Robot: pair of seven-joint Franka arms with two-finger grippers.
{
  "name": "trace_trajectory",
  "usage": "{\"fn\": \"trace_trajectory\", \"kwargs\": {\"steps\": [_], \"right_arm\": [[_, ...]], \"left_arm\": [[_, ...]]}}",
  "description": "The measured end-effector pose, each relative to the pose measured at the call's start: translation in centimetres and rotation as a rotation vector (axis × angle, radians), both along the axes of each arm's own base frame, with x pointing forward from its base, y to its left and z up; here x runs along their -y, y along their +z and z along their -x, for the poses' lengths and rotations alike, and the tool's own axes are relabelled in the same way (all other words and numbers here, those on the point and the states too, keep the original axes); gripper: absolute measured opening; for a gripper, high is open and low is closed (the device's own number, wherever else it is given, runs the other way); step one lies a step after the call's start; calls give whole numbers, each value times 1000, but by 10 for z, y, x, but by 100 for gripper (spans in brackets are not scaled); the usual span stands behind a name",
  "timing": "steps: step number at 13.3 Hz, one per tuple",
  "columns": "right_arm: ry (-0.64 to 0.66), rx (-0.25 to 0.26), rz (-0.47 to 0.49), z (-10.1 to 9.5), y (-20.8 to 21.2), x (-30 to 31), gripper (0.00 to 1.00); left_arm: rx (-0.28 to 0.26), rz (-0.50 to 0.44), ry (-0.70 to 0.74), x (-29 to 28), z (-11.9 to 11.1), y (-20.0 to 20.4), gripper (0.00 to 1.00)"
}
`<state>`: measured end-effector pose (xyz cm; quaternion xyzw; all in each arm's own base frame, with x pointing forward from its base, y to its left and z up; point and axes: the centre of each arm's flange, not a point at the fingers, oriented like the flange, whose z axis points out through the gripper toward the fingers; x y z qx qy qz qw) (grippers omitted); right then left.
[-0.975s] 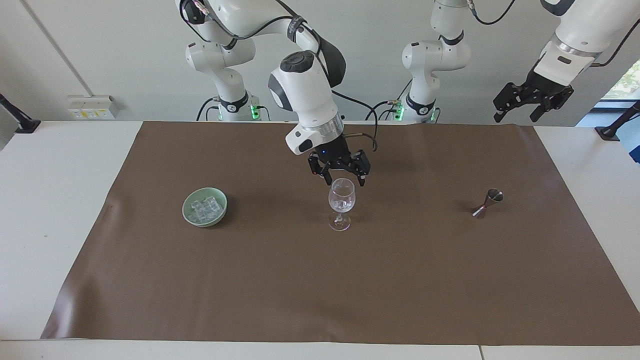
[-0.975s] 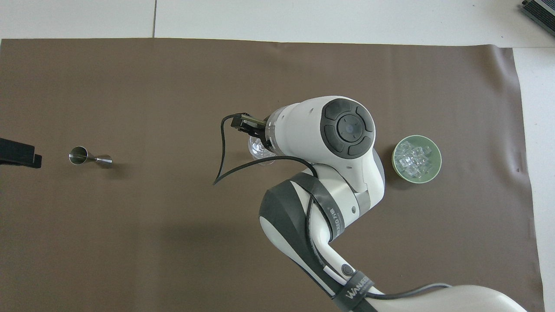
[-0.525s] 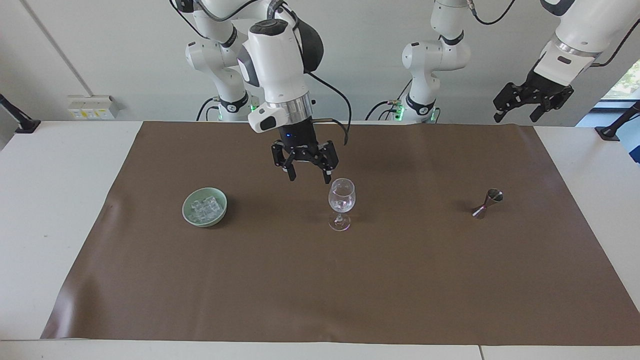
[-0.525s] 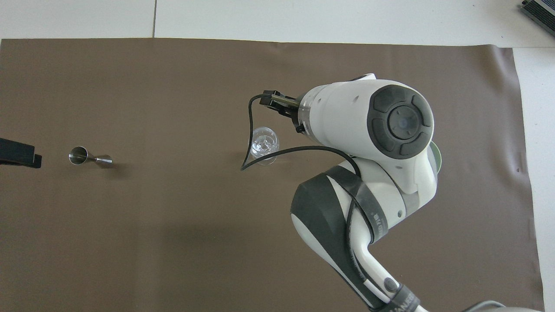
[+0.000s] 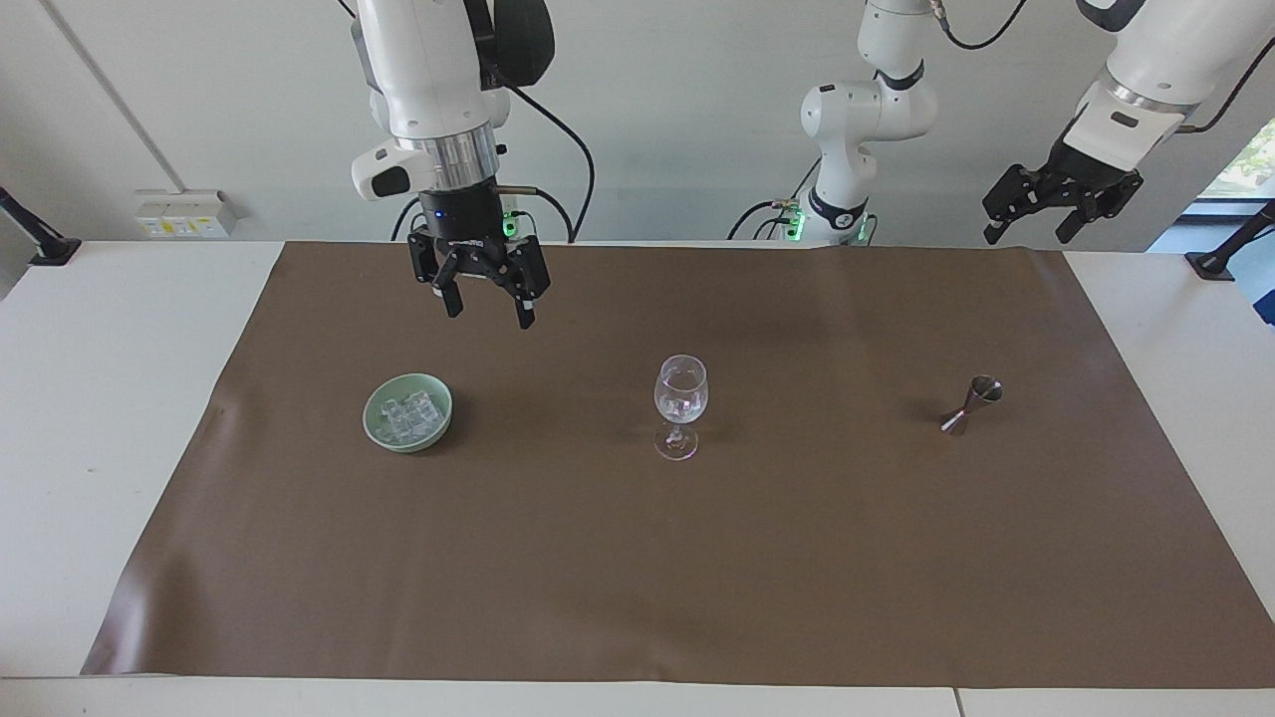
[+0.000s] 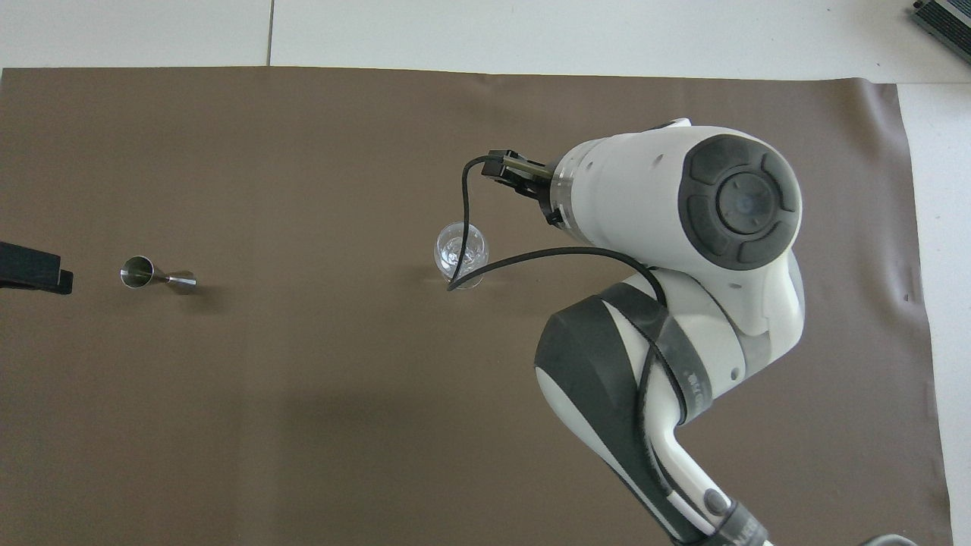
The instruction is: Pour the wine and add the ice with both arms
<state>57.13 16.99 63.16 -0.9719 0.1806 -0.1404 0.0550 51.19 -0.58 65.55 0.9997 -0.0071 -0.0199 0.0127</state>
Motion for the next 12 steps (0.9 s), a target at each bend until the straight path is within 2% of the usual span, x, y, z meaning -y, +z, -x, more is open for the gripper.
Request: {"fn": "trace_trajectory", "kwargs": {"steps": [4, 8, 12], "right_arm": [[-61, -11, 16, 14, 24, 35, 100], [-126, -7, 21, 16, 37, 80, 100], [-21, -63, 81, 27, 43, 128, 100]], "left_arm": [[1, -2, -17, 9, 0, 0, 100], [-11, 3, -16, 9, -5, 0, 100], [-20, 6, -15, 9, -13, -4, 100]]}}
